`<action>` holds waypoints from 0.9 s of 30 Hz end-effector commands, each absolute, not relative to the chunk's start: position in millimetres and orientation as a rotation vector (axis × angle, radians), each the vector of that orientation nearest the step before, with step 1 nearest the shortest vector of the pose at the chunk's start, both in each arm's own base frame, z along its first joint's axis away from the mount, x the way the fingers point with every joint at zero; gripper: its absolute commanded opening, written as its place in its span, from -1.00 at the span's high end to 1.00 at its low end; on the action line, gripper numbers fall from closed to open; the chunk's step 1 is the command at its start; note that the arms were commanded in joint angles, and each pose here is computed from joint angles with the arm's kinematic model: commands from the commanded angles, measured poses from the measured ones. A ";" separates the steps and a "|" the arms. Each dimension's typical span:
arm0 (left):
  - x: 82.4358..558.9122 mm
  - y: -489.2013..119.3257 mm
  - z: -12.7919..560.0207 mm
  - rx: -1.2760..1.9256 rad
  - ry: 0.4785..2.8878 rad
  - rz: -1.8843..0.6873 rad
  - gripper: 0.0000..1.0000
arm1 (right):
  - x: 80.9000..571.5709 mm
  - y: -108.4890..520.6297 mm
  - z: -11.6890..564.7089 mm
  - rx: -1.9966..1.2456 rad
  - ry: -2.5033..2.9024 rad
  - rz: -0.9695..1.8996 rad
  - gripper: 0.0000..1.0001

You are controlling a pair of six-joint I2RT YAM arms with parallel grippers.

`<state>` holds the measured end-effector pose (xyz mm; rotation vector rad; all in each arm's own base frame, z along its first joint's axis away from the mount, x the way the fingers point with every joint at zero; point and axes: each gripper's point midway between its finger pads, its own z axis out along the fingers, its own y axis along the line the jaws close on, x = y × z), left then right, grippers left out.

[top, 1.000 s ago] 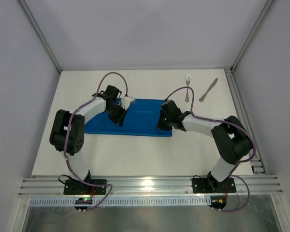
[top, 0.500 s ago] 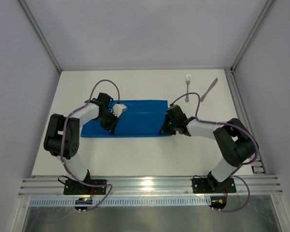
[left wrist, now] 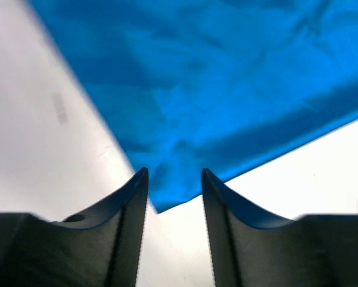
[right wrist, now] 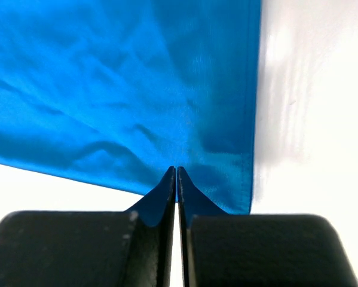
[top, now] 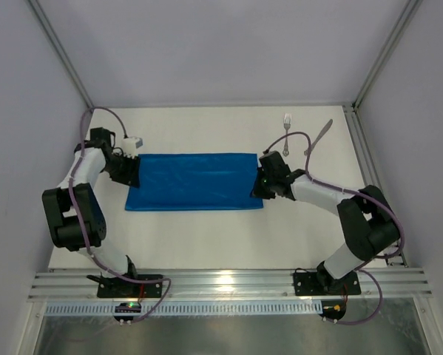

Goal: Fold the napkin into a case and place the utensils inside
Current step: Smooth out the rectangle-folded napkin at the center of the board.

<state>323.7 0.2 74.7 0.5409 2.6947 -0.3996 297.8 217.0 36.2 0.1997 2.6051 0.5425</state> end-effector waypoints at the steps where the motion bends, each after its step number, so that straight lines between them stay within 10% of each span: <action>1: 326.5 31.0 99.5 0.387 2.679 -0.348 0.09 | 325.9 196.2 97.9 0.193 2.455 0.478 0.82; 9: 291.7 58.0 68.8 0.225 2.779 -0.352 -0.26 | 298.4 165.9 68.4 0.257 2.529 0.347 0.19; 20: 286.7 58.7 28.2 0.147 2.843 -0.423 -0.11 | 286.2 174.1 18.6 0.275 2.627 0.396 0.21; 27: 278.8 49.3 17.0 0.137 2.861 -0.501 0.34 | 279.0 187.8 11.0 0.278 2.653 0.503 0.64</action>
